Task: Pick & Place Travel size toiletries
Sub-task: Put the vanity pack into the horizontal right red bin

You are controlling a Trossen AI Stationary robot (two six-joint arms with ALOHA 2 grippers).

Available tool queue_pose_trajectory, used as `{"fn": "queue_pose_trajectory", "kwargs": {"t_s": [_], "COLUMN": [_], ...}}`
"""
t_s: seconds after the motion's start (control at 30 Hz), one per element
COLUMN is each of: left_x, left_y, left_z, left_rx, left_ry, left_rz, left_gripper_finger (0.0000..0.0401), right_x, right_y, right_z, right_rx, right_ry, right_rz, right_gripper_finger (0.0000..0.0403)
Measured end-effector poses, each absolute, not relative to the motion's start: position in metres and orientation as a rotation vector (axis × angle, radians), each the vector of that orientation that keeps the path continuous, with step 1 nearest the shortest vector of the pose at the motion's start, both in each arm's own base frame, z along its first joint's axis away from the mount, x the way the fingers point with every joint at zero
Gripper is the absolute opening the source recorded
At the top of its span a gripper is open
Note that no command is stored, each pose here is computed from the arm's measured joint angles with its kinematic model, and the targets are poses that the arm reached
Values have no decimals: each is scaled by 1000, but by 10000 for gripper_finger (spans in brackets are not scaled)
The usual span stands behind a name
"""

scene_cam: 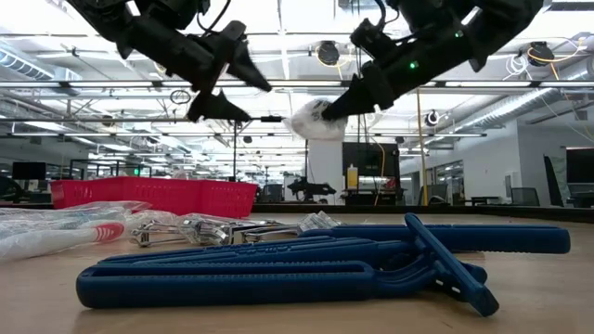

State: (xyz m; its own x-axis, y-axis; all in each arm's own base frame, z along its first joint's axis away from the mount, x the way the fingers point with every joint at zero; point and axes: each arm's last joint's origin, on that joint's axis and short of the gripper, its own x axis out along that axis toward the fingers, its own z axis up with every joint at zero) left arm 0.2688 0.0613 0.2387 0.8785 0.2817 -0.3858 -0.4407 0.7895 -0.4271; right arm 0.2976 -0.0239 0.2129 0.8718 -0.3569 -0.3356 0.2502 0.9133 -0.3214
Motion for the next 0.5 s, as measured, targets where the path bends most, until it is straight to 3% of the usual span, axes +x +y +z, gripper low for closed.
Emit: {"fn": "queue_pose_trajectory", "kwargs": {"t_s": [0.5], "left_x": [311], "left_y": [59], "left_z": [204], "left_rx": [-542], "left_ry": [208], "left_rz": [321], "left_gripper_finger": [358], "right_x": [301], "right_y": [-31], "right_z": [223], "right_rx": [-312], "right_ry": [295], "right_rz": [-343], "right_gripper_finger": [18]}}
